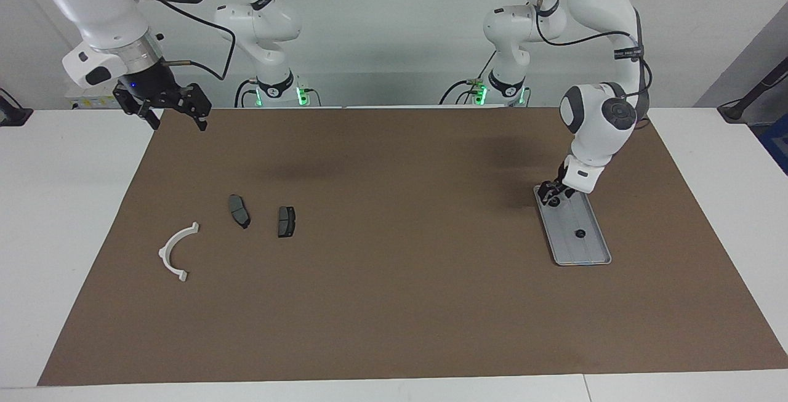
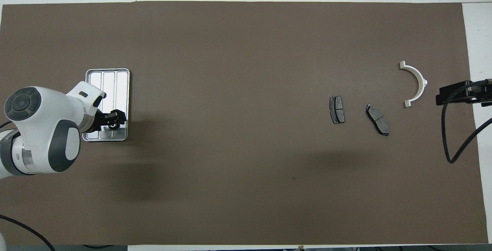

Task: Place bearing gear from tray to pile
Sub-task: 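Lower the left gripper and grasp the black gear on the tray, then carry the gear to table center with the left gripper while the right gripper advances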

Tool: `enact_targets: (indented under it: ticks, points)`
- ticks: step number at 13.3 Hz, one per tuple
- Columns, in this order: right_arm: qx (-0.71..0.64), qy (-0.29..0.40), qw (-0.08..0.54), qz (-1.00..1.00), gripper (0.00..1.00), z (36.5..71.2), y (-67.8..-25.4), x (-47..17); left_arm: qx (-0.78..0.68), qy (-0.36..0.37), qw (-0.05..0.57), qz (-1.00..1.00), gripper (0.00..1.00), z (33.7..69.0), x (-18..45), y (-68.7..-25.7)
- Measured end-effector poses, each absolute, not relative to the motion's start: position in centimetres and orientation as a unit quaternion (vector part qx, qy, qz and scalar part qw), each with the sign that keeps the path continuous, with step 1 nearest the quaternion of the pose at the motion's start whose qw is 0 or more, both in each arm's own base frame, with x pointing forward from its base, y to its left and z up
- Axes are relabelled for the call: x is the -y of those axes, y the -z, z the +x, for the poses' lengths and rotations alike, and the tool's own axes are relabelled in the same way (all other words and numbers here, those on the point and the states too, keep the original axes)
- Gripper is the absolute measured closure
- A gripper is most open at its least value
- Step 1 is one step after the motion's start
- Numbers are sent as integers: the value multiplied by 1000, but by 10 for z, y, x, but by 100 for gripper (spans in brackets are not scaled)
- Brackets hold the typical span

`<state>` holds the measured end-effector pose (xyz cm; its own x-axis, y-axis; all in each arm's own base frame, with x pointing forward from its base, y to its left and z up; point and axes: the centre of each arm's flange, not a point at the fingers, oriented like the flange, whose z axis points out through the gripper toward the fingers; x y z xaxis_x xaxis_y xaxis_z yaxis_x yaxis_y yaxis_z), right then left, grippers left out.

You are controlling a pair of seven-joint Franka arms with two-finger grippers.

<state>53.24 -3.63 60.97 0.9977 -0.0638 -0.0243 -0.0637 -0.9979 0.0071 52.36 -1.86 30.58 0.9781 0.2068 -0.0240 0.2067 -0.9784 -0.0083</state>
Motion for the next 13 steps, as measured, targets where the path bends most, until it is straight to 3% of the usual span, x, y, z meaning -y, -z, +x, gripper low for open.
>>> enact_targets:
  ticks: [6, 7, 9, 10, 13]
  points:
    - [29, 14, 3, 999, 0, 532, -608, 40, 104, -16, 3, -994, 22, 524, 18, -298]
    - [29, 14, 3, 999, 0, 532, -608, 40, 104, -17, 3, -994, 29, 524, 18, -297]
    - [28, 14, 3, 1000, 0, 532, -608, 38, 104, -14, 1, -995, 56, 525, 20, -299]
    - [27, 12, 3, 1000, 0, 533, -608, 38, 103, -13, 1, -995, 65, 525, 21, -300]
    - [27, 7, 3, 1000, 0, 534, -608, 38, 103, -13, 1, -995, 65, 525, 21, -300]
